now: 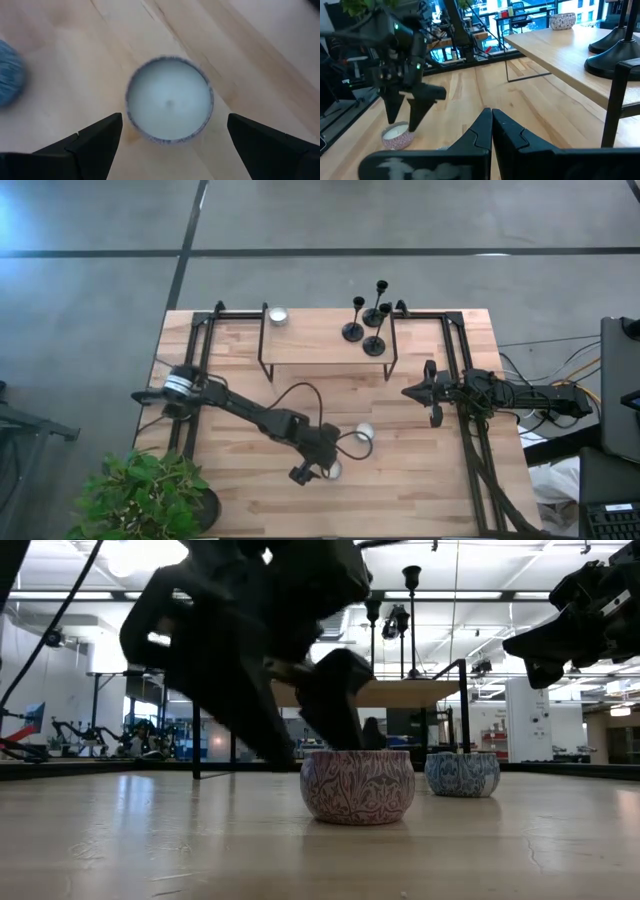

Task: Pick & Place candle stick holders
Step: Put the pink scented candle on the shelf

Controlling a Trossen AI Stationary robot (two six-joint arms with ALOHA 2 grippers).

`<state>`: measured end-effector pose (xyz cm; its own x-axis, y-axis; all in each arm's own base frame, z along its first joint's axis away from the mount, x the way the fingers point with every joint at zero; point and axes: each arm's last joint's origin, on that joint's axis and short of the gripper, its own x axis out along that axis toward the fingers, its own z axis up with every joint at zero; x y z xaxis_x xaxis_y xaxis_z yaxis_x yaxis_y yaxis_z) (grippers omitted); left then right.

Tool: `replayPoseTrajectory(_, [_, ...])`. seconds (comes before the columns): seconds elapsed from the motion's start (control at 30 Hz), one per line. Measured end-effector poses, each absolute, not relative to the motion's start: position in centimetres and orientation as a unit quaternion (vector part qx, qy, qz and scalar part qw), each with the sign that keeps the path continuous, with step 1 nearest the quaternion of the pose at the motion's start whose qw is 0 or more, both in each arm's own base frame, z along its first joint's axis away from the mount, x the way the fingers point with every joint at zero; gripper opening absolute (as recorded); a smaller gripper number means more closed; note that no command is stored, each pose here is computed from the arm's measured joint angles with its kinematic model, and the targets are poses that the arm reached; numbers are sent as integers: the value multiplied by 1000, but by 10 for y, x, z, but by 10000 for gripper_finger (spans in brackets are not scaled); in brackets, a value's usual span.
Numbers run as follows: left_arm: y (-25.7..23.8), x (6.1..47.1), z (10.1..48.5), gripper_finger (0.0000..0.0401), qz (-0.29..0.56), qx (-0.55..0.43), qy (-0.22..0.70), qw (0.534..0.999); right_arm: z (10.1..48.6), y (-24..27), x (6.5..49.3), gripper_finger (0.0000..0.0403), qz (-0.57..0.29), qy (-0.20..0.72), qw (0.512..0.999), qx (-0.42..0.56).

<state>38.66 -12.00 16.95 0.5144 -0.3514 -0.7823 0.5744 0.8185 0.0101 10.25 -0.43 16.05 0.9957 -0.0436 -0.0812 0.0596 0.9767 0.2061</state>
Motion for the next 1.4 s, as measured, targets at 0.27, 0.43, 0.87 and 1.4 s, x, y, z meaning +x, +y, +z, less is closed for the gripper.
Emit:
replayPoseTrajectory(0.27, [-125, 396, 155, 367, -268, 138, 407, 862, 160, -4, 102, 9, -26, 39, 993, 105])
replayPoseTrajectory(0.43, [-129, 400, 153, 367, -268, 136, 401, 865, 160, -4, 102, 9, -26, 39, 993, 105])
replayPoseTrajectory(0.87, [-132, 405, 148, 367, -258, 108, 400, 873, 160, -4, 102, 9, -26, 39, 993, 105])
replayPoseTrajectory(1.4, [-132, 405, 148, 335, -249, 107, 400, 875, 160, -4, 102, 9, -26, 39, 993, 105])
